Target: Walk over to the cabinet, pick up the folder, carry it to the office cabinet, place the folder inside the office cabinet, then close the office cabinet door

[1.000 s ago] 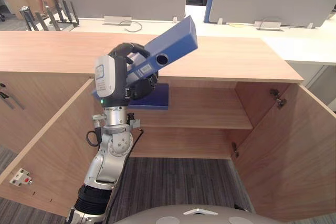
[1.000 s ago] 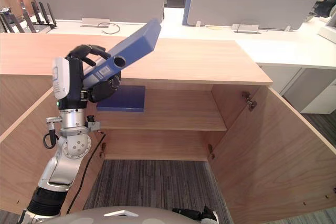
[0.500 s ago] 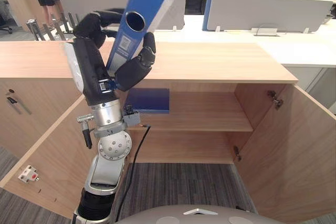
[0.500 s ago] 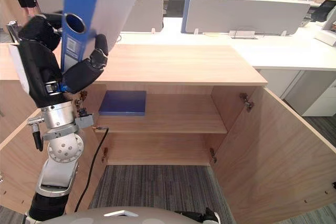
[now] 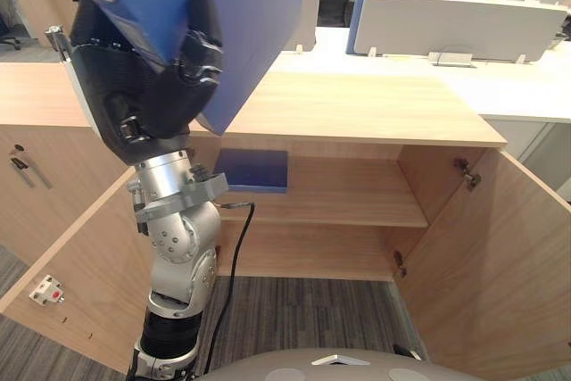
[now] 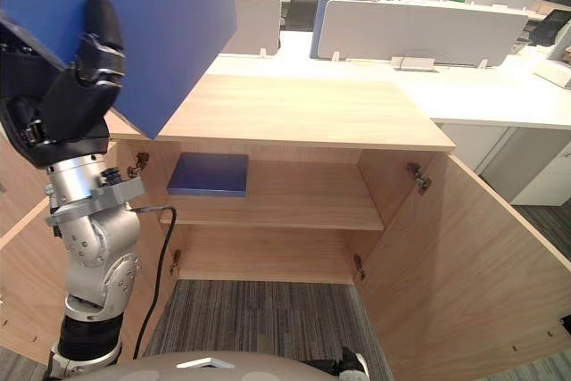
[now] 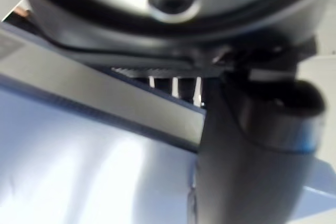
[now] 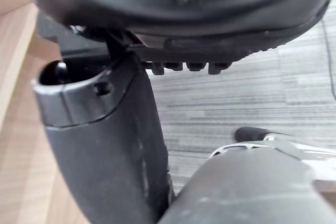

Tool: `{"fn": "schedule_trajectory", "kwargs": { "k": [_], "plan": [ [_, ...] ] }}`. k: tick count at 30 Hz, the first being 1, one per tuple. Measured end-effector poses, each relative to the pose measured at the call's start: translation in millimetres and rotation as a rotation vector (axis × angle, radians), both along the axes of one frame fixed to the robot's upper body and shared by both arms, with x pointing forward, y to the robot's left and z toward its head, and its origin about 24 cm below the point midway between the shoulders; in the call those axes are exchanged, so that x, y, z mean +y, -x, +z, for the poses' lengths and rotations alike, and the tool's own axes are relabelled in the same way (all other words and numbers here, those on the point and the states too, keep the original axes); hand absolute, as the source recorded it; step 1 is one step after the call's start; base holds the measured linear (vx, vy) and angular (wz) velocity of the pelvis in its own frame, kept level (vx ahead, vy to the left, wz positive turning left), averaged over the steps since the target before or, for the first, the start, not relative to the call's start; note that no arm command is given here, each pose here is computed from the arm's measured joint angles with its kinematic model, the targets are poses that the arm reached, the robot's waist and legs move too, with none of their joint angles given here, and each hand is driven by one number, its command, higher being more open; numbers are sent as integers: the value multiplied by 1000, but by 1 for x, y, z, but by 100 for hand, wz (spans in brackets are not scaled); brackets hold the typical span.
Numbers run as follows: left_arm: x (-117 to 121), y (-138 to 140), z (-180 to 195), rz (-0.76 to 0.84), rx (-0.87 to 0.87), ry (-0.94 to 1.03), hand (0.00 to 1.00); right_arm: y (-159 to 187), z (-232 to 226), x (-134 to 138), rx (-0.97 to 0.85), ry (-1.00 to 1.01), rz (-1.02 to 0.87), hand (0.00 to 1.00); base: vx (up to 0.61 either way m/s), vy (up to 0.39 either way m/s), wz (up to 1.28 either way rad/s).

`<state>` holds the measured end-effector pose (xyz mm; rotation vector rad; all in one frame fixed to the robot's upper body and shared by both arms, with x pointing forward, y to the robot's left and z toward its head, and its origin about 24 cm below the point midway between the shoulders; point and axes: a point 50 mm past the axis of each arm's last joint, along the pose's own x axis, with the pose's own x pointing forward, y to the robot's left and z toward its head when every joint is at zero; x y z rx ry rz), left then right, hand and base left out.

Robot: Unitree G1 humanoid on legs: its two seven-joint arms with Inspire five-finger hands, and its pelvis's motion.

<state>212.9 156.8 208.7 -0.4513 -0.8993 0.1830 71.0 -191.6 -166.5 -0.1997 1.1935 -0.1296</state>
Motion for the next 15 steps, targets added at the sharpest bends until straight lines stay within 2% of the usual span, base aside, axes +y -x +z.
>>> {"fn": "schedule_trajectory", "kwargs": {
  "k": [7,10,15],
  "plan": [
    [17,2,1,-62,-62,117,0,-83,64,27,-552,-296,-126,100,1,1,-5],
    [22,3,2,-96,-99,142,0,-101,86,31,-709,-475,-226,100,0,0,0],
    [29,3,2,-115,-115,166,0,-108,100,30,-816,-686,-397,100,0,0,0]
  ]
}}
